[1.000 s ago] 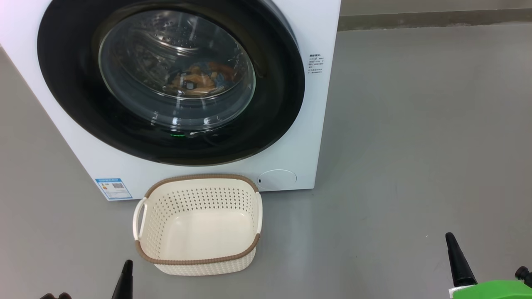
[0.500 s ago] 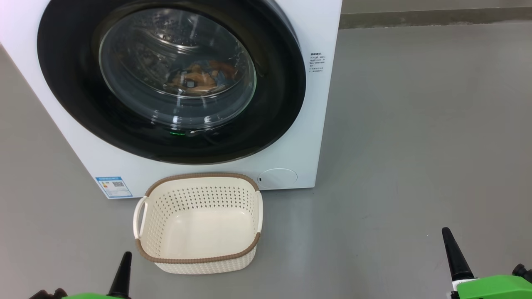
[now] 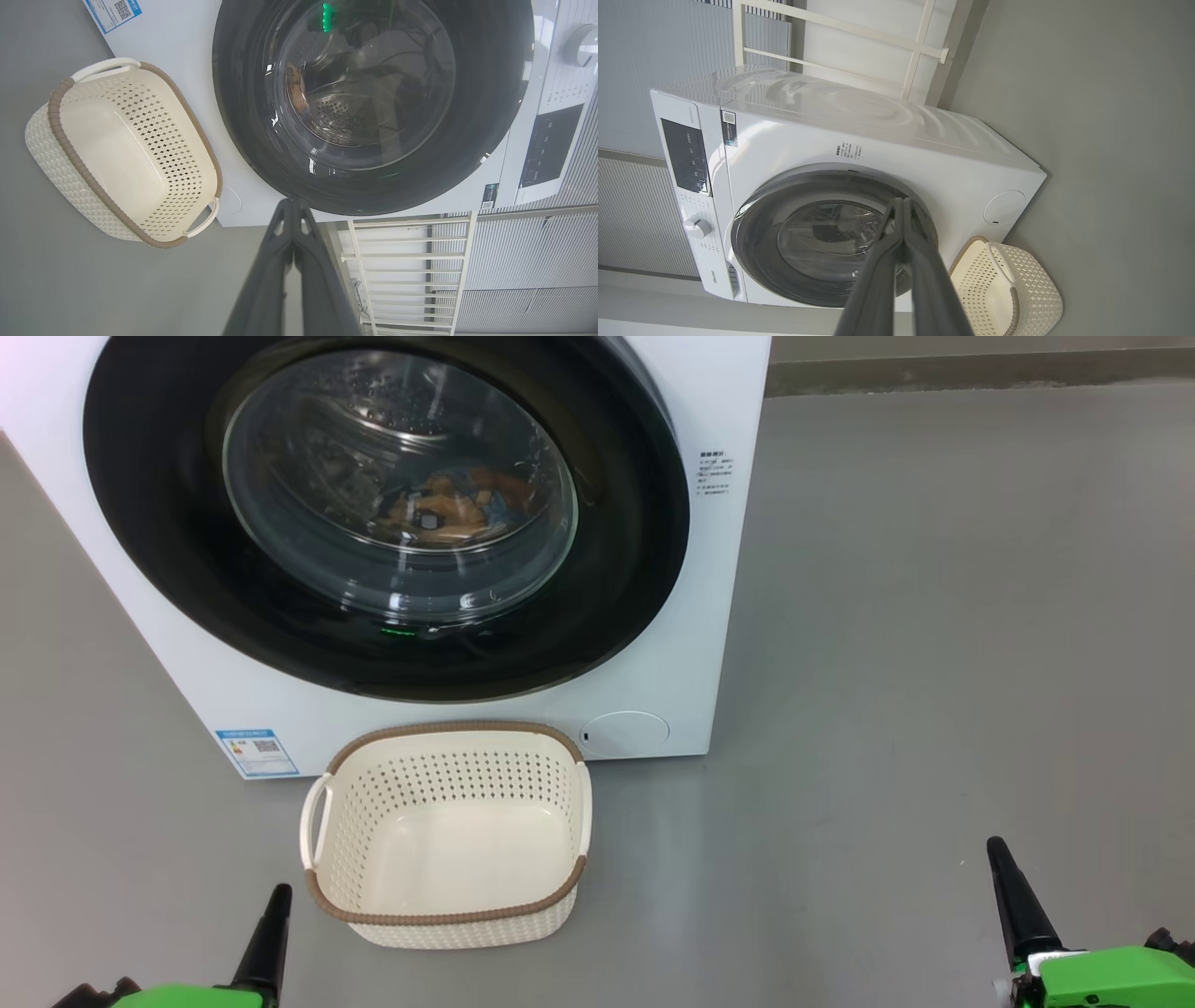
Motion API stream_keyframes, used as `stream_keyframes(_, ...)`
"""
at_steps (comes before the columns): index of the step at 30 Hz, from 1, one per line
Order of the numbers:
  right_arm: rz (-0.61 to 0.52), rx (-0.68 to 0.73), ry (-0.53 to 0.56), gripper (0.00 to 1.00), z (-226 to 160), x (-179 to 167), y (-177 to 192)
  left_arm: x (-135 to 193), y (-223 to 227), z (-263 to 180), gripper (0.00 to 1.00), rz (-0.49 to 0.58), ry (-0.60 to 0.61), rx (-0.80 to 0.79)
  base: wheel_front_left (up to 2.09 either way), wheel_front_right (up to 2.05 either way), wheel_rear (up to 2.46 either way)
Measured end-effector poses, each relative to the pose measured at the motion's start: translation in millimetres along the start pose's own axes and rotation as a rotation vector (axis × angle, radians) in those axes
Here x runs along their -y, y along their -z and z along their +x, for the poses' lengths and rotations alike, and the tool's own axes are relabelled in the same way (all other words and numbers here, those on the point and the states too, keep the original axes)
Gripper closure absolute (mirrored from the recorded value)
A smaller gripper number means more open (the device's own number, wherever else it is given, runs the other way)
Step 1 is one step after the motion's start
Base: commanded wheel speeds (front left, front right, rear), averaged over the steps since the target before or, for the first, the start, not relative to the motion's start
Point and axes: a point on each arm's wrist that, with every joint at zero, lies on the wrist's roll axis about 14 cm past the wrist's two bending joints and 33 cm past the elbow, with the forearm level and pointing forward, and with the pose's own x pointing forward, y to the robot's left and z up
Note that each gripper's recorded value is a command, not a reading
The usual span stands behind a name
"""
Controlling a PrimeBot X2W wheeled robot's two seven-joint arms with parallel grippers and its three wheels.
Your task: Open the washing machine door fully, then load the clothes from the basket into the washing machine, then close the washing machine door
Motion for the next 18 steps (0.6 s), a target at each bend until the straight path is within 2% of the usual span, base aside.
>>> stream_keyframes(18,0.201,-0.034,-0.030,1.00,9,-11,7,11,-7,7,1.00,-0.186,0.052,-0.002,0.00,0.00,0.00)
